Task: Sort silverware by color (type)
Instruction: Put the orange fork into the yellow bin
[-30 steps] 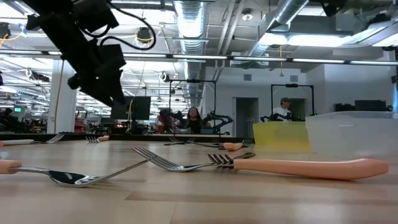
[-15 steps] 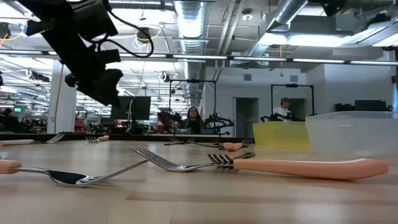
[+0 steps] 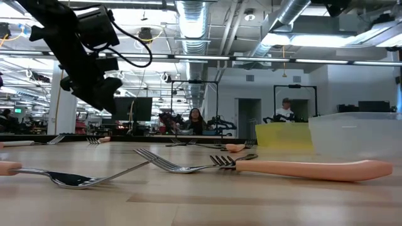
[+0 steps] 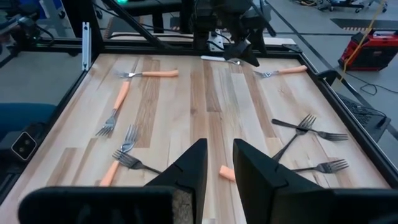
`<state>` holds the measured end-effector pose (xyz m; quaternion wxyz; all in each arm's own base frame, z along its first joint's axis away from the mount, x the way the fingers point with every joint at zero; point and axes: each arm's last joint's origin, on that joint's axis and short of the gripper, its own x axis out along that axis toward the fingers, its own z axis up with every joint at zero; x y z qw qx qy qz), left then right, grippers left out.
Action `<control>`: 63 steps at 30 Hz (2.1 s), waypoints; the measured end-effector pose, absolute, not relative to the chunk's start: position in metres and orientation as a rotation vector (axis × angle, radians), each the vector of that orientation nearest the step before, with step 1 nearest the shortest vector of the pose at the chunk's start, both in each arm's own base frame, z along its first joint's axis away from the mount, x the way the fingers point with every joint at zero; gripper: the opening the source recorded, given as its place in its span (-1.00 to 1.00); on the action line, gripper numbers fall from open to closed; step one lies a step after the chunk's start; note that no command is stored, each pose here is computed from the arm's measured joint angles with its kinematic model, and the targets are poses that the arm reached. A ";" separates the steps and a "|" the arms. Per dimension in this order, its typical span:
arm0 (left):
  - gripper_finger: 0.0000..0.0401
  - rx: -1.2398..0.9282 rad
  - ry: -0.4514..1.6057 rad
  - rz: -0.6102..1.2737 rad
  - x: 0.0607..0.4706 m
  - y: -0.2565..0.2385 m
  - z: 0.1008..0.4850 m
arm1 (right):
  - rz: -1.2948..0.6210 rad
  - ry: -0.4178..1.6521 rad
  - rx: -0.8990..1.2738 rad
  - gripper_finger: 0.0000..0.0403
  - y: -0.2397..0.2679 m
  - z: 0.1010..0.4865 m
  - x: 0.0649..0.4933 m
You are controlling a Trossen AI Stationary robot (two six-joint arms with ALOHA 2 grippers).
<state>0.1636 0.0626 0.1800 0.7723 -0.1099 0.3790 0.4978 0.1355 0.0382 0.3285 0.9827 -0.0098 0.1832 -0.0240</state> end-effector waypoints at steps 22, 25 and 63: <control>0.36 -0.312 1.072 1.104 0.169 0.079 0.143 | -0.058 0.403 0.003 -0.49 0.038 0.325 0.134; 0.36 -0.271 1.124 1.120 0.173 0.081 0.132 | -0.058 0.403 0.003 -0.49 0.038 0.325 0.134; 0.00 -0.152 1.334 1.088 0.167 0.091 0.116 | -0.064 0.406 0.027 -0.49 0.038 0.325 0.134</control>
